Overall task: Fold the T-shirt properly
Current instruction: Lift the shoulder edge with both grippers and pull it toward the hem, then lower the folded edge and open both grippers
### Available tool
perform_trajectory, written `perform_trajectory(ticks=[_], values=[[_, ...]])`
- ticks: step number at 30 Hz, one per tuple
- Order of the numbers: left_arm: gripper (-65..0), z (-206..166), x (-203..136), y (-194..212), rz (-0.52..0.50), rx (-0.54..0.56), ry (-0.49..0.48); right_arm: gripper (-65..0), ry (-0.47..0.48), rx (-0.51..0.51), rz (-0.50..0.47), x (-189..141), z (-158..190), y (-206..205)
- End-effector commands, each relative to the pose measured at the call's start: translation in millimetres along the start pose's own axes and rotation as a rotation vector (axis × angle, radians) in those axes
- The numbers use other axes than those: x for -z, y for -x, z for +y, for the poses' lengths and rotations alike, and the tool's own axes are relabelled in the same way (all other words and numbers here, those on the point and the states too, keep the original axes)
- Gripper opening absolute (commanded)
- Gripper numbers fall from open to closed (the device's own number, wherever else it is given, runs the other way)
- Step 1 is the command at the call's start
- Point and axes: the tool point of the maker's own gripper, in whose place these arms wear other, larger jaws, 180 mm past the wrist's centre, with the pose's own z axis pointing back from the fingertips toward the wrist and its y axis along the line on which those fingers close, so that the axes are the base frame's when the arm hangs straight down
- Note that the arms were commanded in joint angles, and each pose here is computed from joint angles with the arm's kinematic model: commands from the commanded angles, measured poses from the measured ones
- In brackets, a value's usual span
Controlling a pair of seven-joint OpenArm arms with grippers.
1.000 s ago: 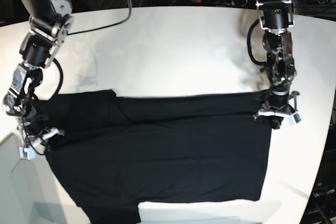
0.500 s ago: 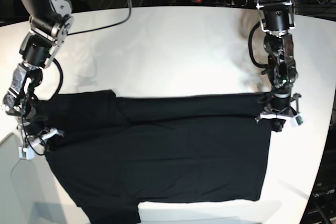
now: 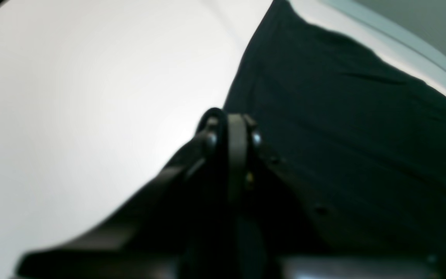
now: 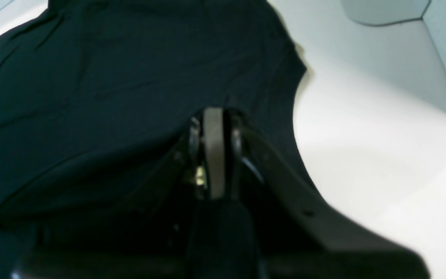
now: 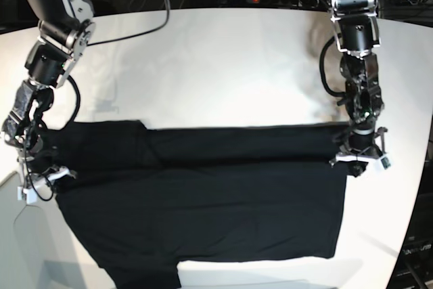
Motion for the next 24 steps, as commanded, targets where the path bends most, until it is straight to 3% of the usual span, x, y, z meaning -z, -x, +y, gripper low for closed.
perform_trajectory(ticks=[1,7,11,19,24], values=[[-53.9,-1.5,4.5,-24.1,-0.06,0.004,0.007,-65.0,0.011,-0.008,-0.085,-3.9,-4.6,-32.7],[-34.8,-16.7,5.7,-12.5,-0.03,0.038,0.043,-44.8,0.011,-0.009,-0.078,-3.7,-4.2,-31.5],[-27.6,-21.8,-4.4,-13.3,-0.045,0.052,0.065,-34.1,0.01,-0.005,-0.085,-4.6,-4.6,-33.2],[-27.1,12.7,-39.4,32.3,0.041,0.107,0.033,-33.7,0.022,-0.01,-0.04,-8.6,-12.0,-9.3],[-27.1,8.6,-42.6,45.9,0.063,0.098,0.039,-33.7,0.035,-0.01,0.001,-13.2,-18.7,15.3]])
